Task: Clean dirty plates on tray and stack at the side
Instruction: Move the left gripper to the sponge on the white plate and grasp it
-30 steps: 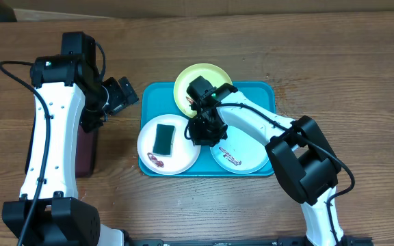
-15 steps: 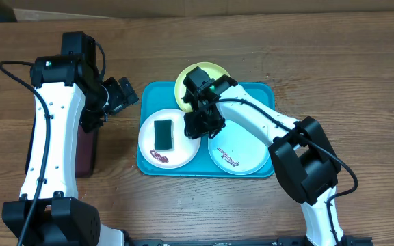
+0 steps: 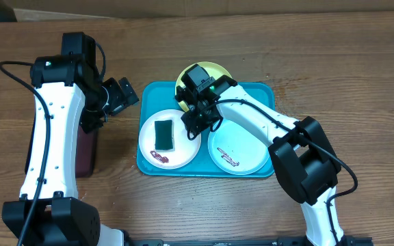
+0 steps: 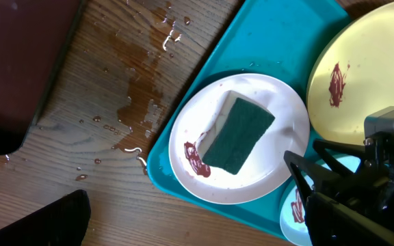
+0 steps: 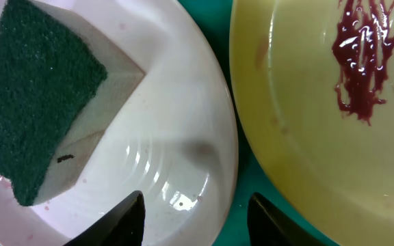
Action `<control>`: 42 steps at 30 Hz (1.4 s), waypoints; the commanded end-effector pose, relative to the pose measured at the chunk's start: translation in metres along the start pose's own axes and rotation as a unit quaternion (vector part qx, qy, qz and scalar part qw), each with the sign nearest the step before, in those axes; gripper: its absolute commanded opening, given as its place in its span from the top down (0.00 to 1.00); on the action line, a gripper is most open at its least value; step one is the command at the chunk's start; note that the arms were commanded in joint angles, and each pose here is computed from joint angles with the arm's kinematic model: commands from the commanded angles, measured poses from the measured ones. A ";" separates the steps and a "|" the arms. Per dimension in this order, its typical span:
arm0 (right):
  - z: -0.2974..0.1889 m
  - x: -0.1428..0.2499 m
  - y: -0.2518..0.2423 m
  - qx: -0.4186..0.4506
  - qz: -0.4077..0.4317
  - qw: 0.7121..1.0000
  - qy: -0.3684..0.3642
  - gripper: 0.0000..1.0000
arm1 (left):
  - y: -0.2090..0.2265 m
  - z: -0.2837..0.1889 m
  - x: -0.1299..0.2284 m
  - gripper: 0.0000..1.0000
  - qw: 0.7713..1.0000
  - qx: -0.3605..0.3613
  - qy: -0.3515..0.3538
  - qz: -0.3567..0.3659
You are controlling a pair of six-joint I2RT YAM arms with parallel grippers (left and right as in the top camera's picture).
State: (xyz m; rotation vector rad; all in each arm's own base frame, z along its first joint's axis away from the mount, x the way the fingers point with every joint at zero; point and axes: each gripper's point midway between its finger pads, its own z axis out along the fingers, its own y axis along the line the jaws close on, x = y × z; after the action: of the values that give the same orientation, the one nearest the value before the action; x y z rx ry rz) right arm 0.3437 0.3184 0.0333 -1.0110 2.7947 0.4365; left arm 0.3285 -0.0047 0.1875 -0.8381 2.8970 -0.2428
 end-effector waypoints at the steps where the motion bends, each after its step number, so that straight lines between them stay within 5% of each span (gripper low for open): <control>1: 0.006 0.006 0.000 0.003 -0.015 1.000 0.006 0.50 | 0.000 0.000 -0.001 0.00 1.000 -0.002 -0.003 0.011; 12: 0.019 0.009 0.000 -0.007 -0.007 1.000 -0.003 0.51 | 0.000 0.000 -0.001 0.00 1.000 -0.002 -0.002 0.011; 25: 0.019 0.009 -0.001 -0.005 0.123 0.992 -0.003 0.96 | 0.001 0.000 0.004 0.02 1.000 -0.006 0.006 0.012; 36: 0.017 0.019 0.023 -0.063 0.355 0.932 0.042 0.96 | -0.007 0.035 0.026 0.05 0.999 -0.011 0.038 0.038; 42: 0.017 0.020 0.026 -0.066 0.407 0.910 0.050 0.96 | -0.014 0.053 0.033 0.08 0.998 0.001 0.045 0.049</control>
State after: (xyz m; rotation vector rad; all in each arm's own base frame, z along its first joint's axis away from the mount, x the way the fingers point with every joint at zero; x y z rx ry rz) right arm 0.3187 0.3259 0.0189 0.0304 3.1603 0.6388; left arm 0.3177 -0.0330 0.1425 -0.7419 2.9934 -0.2548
